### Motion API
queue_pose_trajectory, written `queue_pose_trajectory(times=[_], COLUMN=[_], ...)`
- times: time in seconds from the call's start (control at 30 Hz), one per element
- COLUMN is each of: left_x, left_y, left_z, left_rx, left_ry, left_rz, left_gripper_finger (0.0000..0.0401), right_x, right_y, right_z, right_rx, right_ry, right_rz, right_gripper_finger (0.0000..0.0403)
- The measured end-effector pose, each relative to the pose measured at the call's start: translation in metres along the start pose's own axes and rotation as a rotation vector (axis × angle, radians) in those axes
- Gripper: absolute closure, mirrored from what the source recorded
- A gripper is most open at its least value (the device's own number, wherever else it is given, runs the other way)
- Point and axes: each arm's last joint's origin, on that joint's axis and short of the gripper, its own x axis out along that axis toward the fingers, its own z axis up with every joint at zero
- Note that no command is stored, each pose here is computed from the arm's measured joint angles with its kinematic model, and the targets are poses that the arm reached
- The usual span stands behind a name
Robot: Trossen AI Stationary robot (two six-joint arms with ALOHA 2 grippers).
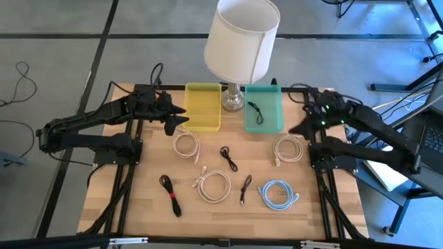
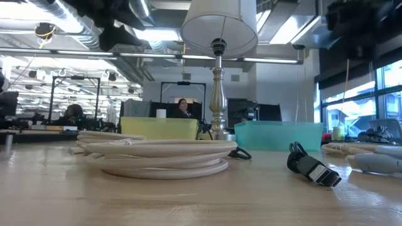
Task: Pick & Place USB Port
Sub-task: Put the black USB cable into the blue bin
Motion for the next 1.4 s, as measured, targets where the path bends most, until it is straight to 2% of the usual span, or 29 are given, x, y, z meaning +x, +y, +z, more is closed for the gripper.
queue_pose_trajectory(times=[0.1,0.3,0.47,0.57,0.7,0.83,0.93,1.03,1.1,1.2,1.4], left_x=[0.000,0.000,0.000,-0.001,-0.002,-0.002,-0.002,-0.002,-0.001,-0.001,-0.001], left_y=[0.000,0.002,0.003,0.003,0.000,-0.007,-0.011,-0.011,-0.010,-0.008,-0.005], left_z=[-0.001,-0.005,-0.008,-0.013,-0.021,-0.024,-0.026,-0.026,-0.026,-0.025,-0.022], left_rx=[-0.007,-0.044,-0.064,-0.124,-0.205,-0.235,-0.215,-0.174,-0.144,-0.103,-0.057], left_ry=[0.014,0.048,0.083,0.141,0.258,0.301,0.309,0.278,0.258,0.224,0.158], left_rz=[0.005,0.031,0.045,0.019,-0.075,-0.131,-0.139,-0.081,-0.044,0.023,0.127], left_gripper_finger=[0.0177,0.0177,0.0177,0.0177,0.0177,0.0177,0.0178,0.0178,0.0178,0.0178,0.0178], right_x=[-0.001,0.014,0.034,0.044,0.050,0.048,0.065,0.094,0.111,0.132,0.165], right_y=[0.006,0.022,0.054,0.070,0.087,0.108,0.111,0.106,0.106,0.110,0.110], right_z=[-0.013,-0.021,-0.019,-0.024,-0.032,-0.038,-0.053,-0.073,-0.084,-0.098,-0.115], right_rx=[0.064,0.061,-0.023,-0.091,-0.201,-0.301,-0.276,-0.188,-0.128,-0.084,-0.072], right_ry=[0.050,0.081,-0.025,-0.101,-0.216,-0.353,-0.254,-0.079,0.007,0.060,0.102], right_rz=[0.074,0.294,0.624,0.687,0.633,0.591,0.503,0.354,0.299,0.270,0.221], right_gripper_finger=[0.0314,0.0317,0.0317,0.0317,0.0317,0.0317,0.0317,0.0317,0.0317,0.0317,0.0317])
